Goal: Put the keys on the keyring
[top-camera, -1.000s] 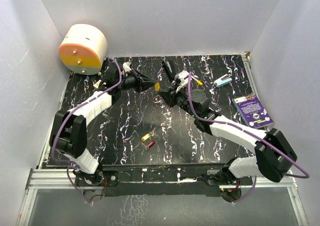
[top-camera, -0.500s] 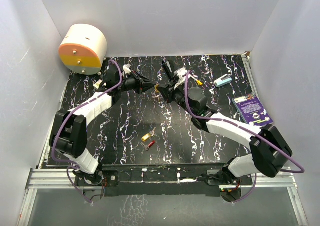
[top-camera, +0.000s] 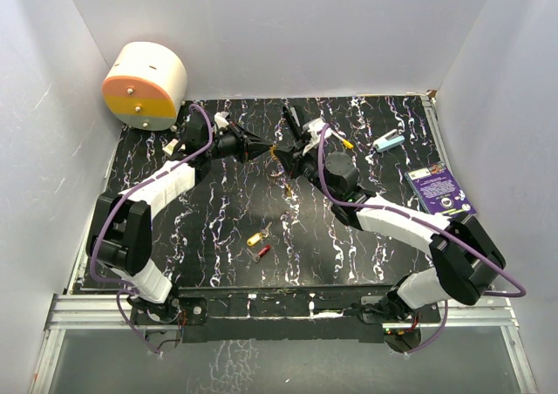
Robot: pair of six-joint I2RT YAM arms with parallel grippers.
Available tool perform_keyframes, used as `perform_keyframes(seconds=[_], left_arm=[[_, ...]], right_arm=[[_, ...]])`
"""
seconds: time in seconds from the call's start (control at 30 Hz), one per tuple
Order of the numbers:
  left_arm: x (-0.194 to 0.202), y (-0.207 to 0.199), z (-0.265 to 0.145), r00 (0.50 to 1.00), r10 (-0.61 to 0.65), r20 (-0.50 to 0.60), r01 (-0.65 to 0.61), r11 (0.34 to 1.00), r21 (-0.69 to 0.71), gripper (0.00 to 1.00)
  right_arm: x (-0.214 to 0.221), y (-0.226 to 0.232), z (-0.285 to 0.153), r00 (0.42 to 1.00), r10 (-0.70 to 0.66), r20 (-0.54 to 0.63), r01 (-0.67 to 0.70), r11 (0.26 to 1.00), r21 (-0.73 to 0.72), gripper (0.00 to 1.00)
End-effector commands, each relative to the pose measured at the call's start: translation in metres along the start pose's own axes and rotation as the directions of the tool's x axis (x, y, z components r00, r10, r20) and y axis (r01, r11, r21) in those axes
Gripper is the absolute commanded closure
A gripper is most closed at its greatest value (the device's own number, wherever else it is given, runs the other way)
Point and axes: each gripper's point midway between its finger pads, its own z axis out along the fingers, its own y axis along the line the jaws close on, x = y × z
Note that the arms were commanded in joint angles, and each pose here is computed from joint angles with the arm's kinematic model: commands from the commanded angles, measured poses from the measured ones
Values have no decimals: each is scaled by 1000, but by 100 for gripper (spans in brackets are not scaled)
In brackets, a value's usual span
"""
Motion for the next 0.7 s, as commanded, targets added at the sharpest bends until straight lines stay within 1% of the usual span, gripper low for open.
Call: perform_keyframes(seconds=[0.0, 0.67], left_arm=[[16, -37, -13, 998, 51, -24, -49, 995, 88, 100], [24, -43, -10, 997, 49, -52, -43, 993, 106, 100]], right_arm=[[-44, 8, 9, 989, -9, 150, 12, 1000, -20, 92], [-27, 1, 13, 993, -10, 116, 10, 1000, 2, 92]])
